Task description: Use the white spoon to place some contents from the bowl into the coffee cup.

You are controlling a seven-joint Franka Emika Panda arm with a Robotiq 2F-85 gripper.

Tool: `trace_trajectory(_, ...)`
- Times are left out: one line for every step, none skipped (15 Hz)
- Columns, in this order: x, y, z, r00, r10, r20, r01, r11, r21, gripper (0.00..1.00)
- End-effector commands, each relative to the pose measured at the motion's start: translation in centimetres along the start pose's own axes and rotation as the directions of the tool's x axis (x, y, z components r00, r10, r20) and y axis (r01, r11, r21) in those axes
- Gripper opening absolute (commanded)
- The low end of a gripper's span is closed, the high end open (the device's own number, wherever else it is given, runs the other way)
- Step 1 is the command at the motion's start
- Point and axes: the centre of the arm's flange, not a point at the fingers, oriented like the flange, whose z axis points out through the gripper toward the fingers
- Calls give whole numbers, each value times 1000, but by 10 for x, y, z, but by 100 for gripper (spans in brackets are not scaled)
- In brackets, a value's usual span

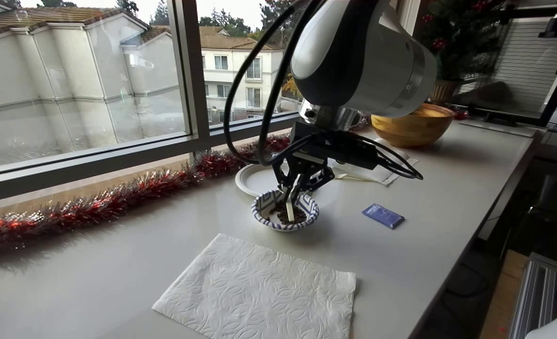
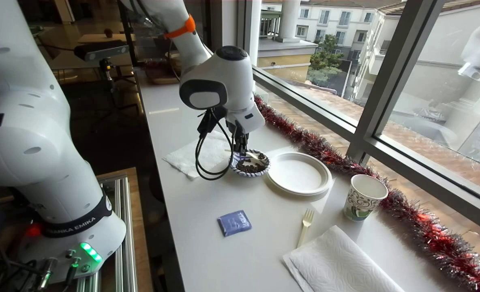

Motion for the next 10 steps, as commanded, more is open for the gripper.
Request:
trace_trajectory(22, -3, -36, 1000, 15, 7, -15, 1000, -16, 3)
trace_trajectory(32, -4, -42, 1000, 15, 15, -15, 1000, -24, 3)
trace_trajectory(43, -5, -47, 1000, 14, 26, -13, 999, -38, 3)
trace_trajectory(52, -7, -53, 999, 11, 37, -9, 999, -44, 3)
trace_trajectory(62, -9, -59, 999, 11, 39, -9, 999, -52, 3)
trace_trajectory(73, -12, -66, 999, 21, 40, -19, 998, -59, 3)
trace_trajectory(55, 4, -42, 1000, 4, 25, -3, 999, -42, 3)
trace_trajectory(62, 2, -48, 1000, 8, 22, -8, 999, -38, 13)
trace_trajectory(62, 2, -47, 1000, 9, 22, -9, 999, -39, 13)
trace_trajectory(60, 3, -45, 1000, 8, 27, -7, 999, -42, 13)
